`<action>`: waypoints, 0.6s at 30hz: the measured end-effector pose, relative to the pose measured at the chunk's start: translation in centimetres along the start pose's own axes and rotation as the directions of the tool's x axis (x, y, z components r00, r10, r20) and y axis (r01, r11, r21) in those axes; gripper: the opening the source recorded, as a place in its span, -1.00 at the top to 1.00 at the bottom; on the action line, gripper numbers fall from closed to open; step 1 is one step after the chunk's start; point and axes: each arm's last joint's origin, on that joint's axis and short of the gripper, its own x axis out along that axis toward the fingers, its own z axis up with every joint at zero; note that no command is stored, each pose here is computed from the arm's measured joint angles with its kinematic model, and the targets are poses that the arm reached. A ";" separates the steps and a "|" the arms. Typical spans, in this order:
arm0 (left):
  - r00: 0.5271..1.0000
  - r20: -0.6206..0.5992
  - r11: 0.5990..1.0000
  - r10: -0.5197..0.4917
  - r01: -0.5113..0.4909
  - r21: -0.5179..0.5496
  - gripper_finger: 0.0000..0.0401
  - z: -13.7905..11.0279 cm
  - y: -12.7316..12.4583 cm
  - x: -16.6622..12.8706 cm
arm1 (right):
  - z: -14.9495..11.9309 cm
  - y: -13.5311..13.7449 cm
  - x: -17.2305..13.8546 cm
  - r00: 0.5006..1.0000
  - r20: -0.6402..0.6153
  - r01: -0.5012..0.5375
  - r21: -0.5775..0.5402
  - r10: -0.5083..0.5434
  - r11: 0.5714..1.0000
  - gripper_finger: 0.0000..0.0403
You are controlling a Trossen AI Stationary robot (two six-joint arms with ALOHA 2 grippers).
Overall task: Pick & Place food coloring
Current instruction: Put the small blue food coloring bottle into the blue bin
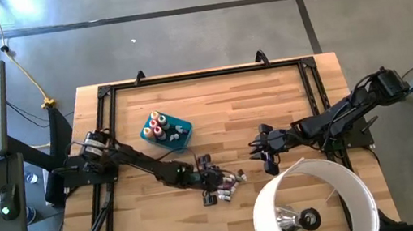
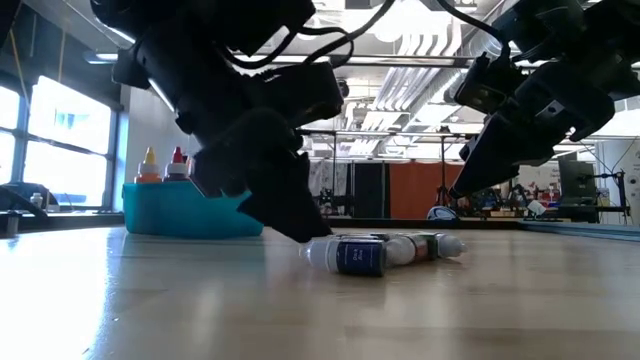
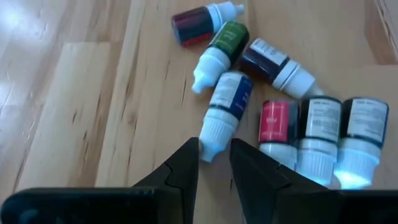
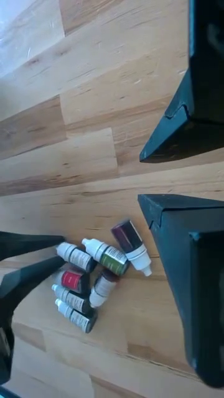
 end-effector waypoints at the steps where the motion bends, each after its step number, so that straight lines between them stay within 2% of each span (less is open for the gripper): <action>1: 1.000 0.005 1.000 0.005 -0.005 -0.001 0.54 0.0 0.0 0.1 | 0.0 0.0 0.0 1.000 0.000 0.000 0.000 0.000 1.000 0.58; 7: 0.999 0.016 0.999 0.039 -0.039 0.020 0.54 0.0 0.0 0.2 | 0.0 0.0 0.0 1.000 0.001 0.000 0.000 0.000 1.000 0.58; 11: 0.999 0.044 0.998 0.011 -0.014 0.066 0.54 0.3 0.0 0.2 | 0.0 0.0 0.0 1.000 0.001 0.000 0.000 0.000 1.000 0.58; 18: 0.999 0.045 0.998 0.008 -0.010 0.062 0.54 0.4 0.9 0.8 | 0.0 0.0 0.0 1.000 0.001 -0.001 0.000 0.001 1.000 0.58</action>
